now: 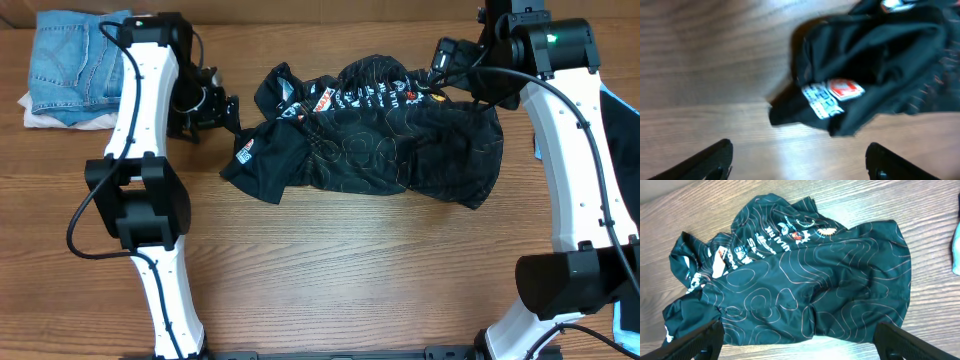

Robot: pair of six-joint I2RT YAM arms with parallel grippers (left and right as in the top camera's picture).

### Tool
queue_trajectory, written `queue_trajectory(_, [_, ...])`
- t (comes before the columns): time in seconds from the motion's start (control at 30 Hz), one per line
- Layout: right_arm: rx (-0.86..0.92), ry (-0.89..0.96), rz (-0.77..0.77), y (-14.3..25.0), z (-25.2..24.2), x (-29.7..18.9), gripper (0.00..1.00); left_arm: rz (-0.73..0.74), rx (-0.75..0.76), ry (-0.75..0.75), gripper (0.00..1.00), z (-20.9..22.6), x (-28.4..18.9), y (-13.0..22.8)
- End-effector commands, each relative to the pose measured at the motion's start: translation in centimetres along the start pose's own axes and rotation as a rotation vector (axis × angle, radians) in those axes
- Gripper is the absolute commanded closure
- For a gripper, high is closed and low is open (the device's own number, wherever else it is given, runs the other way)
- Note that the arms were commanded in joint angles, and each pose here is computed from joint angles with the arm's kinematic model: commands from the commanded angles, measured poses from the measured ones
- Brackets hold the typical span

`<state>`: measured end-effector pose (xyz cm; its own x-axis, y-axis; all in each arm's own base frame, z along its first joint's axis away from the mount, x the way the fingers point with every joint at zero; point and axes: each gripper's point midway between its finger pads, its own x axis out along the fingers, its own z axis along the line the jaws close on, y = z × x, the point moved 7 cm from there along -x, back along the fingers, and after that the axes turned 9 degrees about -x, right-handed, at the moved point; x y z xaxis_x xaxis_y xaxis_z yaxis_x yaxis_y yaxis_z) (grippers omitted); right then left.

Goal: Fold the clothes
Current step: 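Lower the jersey onto the table and release both grippers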

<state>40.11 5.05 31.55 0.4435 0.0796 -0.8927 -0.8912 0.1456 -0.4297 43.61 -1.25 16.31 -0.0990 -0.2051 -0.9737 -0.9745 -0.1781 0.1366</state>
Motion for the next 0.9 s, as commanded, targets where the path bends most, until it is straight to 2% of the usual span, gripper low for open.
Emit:
queue_trajectory(0.0, [0.002, 0.004, -0.041, -0.3, -0.1, -1.1, 0.00, 0.009, 0.119, -0.119, 0.16, 1.0, 1.9, -0.3])
queue_trajectory(0.1, [0.002, 0.010, -0.051, -0.5, -0.2, -1.0, 0.00, 0.028, 0.264, -0.116, 0.16, 1.2, 3.3, -0.4])
queue_trajectory(0.27, [0.002, 0.026, -0.064, -0.6, -0.3, -0.3, 0.00, 0.043, 0.473, -0.074, 0.29, 1.1, 5.1, -0.4])
queue_trajectory(0.4, [0.000, 0.055, -0.054, -0.5, -0.7, 0.6, 0.00, 0.061, 0.506, -0.074, 0.24, 0.5, 5.5, 0.0])
queue_trajectory(0.6, [0.000, 0.088, -0.065, -0.7, -1.0, 2.1, 0.00, 0.075, 0.573, -0.079, 0.25, -1.2, 5.9, 0.5])
queue_trajectory(0.7, [0.001, 0.109, -0.069, -0.7, -1.3, 2.7, 0.00, 0.095, 0.615, -0.083, 0.21, -2.3, 6.1, 1.1])
queue_trajectory(0.87, [0.012, 0.114, -0.064, -0.7, -1.8, 2.8, 0.00, 0.106, 0.656, -0.130, 0.20, -2.9, 6.5, 1.4])
